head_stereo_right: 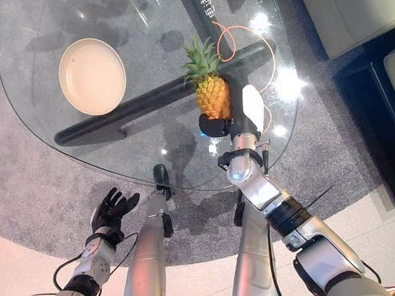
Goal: Pick up the fruit to the plate
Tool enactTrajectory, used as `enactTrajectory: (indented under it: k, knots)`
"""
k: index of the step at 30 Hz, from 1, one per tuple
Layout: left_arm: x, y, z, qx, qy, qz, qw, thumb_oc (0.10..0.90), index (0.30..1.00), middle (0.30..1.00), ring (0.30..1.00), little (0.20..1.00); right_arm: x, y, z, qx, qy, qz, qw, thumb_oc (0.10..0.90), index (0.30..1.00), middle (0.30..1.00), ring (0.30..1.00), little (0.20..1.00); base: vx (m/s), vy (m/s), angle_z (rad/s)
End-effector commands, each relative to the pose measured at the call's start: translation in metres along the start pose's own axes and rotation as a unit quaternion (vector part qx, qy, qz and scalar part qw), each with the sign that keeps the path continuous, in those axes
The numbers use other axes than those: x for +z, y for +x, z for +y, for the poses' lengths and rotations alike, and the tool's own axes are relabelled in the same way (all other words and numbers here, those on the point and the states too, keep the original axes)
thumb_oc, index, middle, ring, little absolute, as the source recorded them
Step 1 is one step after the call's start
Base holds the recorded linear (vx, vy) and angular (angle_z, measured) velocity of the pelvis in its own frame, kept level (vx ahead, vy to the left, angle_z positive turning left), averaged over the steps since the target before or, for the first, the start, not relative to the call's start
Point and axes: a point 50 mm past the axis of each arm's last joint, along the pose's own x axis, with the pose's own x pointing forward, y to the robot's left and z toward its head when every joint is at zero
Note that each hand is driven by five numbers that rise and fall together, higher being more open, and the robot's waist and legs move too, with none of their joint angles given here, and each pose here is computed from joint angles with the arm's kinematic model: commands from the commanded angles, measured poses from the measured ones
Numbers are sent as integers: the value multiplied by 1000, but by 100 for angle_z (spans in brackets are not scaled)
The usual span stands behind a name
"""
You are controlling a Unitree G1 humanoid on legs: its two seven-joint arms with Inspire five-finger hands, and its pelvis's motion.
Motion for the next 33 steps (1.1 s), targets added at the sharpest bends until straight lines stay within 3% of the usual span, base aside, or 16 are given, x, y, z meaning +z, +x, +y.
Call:
enactTrajectory:
  k: [1, 6, 15, 22, 33]
  knots:
    - [35, 3, 29, 88, -72, -80, 990, 800, 900, 900, 900, 900, 14, 14, -34, -109, -19, -71, 991, 100, 300, 300, 300, 200, -15, 47, 4]
    - [90, 6, 24, 137, -78, -187, 970, 800, 900, 900, 900, 900, 12, 15, -46, -150, -12, -91, 984, 100, 300, 300, 300, 200, -10, 10, 2]
    - [165, -15, 7, 212, -164, -384, 884, 800, 900, 900, 900, 900, 30, 8, -55, -215, 7, -173, 961, 100, 300, 300, 300, 200, -11, -14, -1]
    - [213, -37, -34, 125, -185, -496, 839, 800, 900, 900, 900, 900, 56, 7, -57, -215, 22, -251, 944, 100, 300, 300, 300, 200, -6, -6, 0]
    - [217, -70, -100, -73, -162, -544, 820, 800, 900, 900, 900, 900, 79, 0, -66, -229, 36, -319, 919, 100, 300, 300, 300, 200, 0, 0, 0]
